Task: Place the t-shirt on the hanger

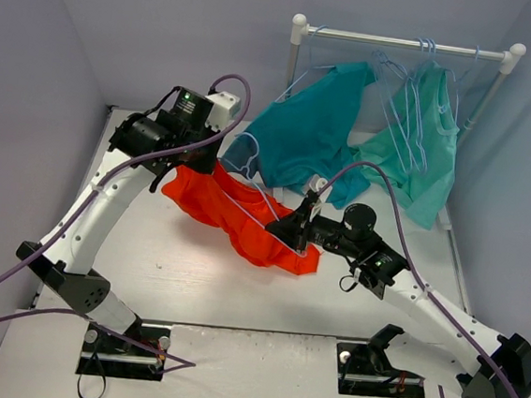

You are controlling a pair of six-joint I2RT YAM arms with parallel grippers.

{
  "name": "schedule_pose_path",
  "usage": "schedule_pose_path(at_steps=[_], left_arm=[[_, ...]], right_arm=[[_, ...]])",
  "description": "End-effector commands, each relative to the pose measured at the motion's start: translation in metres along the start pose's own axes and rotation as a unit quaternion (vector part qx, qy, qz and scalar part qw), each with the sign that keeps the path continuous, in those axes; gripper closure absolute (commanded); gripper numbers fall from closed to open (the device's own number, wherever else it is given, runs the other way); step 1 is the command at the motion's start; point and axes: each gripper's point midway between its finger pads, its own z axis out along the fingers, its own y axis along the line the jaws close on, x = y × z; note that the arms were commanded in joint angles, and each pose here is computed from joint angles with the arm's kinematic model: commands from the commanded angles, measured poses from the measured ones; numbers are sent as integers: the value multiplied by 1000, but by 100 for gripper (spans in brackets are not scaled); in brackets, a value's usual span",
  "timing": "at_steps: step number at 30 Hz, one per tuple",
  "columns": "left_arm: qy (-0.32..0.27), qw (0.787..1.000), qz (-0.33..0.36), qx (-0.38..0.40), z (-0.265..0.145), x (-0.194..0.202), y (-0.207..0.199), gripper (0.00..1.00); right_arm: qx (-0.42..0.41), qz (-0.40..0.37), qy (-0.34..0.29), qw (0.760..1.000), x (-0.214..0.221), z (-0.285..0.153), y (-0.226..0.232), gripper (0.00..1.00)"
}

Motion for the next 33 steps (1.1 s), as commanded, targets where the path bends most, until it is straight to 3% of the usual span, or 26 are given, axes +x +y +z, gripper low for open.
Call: schedule_pose_path(at_steps=[1, 33], left_arm=[[-87, 996, 29, 10, -41, -34, -4, 100], [-189, 972, 98, 96, -92, -73, -63, 100]], right_arm=[[-56, -79, -85, 992, -63, 2, 26, 100], [-92, -130, -158, 975, -136, 7, 44, 100]])
